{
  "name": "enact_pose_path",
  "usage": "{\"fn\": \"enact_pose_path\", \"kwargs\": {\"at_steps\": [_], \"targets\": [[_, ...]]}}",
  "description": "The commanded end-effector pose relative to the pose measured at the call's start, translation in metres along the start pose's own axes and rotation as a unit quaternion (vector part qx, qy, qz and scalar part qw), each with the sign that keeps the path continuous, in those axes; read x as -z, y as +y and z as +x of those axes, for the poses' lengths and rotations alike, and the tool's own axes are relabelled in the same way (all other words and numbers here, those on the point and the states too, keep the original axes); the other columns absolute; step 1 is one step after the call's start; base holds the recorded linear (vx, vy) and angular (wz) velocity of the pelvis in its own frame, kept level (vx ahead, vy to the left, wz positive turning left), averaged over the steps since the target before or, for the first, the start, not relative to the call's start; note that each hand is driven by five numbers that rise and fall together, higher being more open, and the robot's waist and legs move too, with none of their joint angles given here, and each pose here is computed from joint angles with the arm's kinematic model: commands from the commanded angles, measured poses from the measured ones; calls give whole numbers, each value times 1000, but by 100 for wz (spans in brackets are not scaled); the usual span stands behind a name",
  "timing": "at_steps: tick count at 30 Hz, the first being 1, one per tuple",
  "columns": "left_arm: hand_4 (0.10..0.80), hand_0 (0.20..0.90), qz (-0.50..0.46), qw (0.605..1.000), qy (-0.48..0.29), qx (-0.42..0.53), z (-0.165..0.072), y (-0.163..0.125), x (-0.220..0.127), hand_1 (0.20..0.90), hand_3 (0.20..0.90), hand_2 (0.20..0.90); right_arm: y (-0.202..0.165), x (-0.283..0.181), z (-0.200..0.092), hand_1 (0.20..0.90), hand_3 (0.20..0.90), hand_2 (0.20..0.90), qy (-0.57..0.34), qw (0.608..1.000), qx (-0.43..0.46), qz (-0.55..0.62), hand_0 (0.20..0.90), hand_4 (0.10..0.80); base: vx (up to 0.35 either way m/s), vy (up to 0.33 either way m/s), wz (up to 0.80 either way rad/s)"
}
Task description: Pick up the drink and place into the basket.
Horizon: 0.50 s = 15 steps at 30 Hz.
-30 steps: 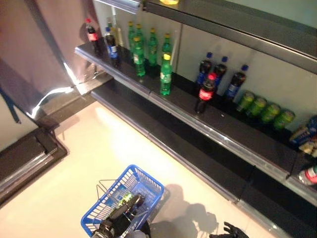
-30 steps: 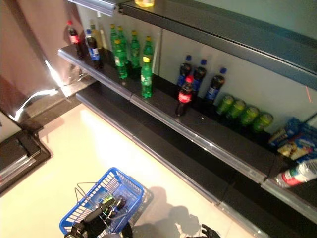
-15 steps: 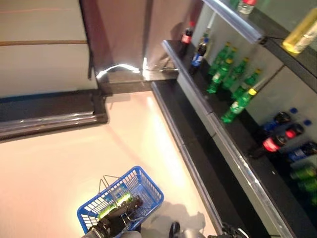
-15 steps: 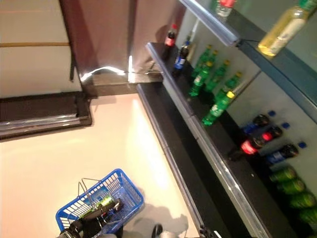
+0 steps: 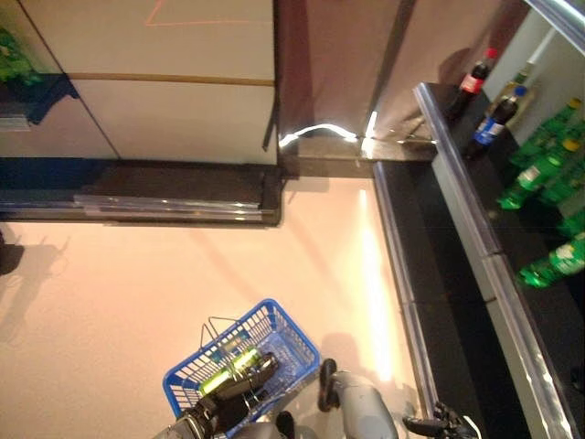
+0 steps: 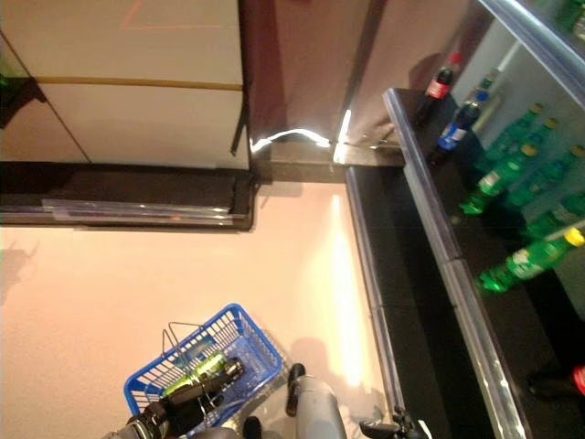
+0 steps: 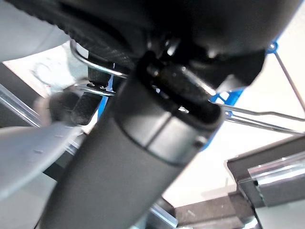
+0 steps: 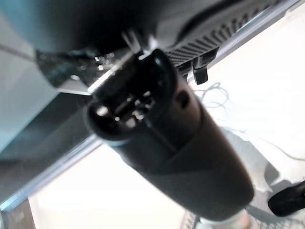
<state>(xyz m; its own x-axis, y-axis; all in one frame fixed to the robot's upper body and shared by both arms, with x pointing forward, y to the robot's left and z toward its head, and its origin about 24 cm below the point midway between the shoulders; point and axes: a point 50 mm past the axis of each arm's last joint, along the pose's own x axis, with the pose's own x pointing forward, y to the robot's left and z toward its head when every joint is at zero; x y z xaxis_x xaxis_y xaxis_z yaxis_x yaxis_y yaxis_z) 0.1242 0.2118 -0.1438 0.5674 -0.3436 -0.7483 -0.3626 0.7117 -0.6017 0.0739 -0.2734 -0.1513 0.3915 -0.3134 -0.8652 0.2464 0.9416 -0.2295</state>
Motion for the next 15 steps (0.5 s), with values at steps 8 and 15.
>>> {"fn": "enact_pose_path", "kwargs": {"at_steps": [8, 15], "targets": [[100, 300, -9, 974, -70, 213, 17, -60, -11, 300, 200, 300, -20, -56, 7, 900, 900, 900, -79, 994, -5, -73, 900, 800, 188, 116, -44], [100, 300, -19, 978, -87, 190, 14, -49, -14, 300, 200, 300, -5, -49, 8, 900, 900, 900, -66, 992, -33, -102, 900, 800, 243, 28, -85]]}}
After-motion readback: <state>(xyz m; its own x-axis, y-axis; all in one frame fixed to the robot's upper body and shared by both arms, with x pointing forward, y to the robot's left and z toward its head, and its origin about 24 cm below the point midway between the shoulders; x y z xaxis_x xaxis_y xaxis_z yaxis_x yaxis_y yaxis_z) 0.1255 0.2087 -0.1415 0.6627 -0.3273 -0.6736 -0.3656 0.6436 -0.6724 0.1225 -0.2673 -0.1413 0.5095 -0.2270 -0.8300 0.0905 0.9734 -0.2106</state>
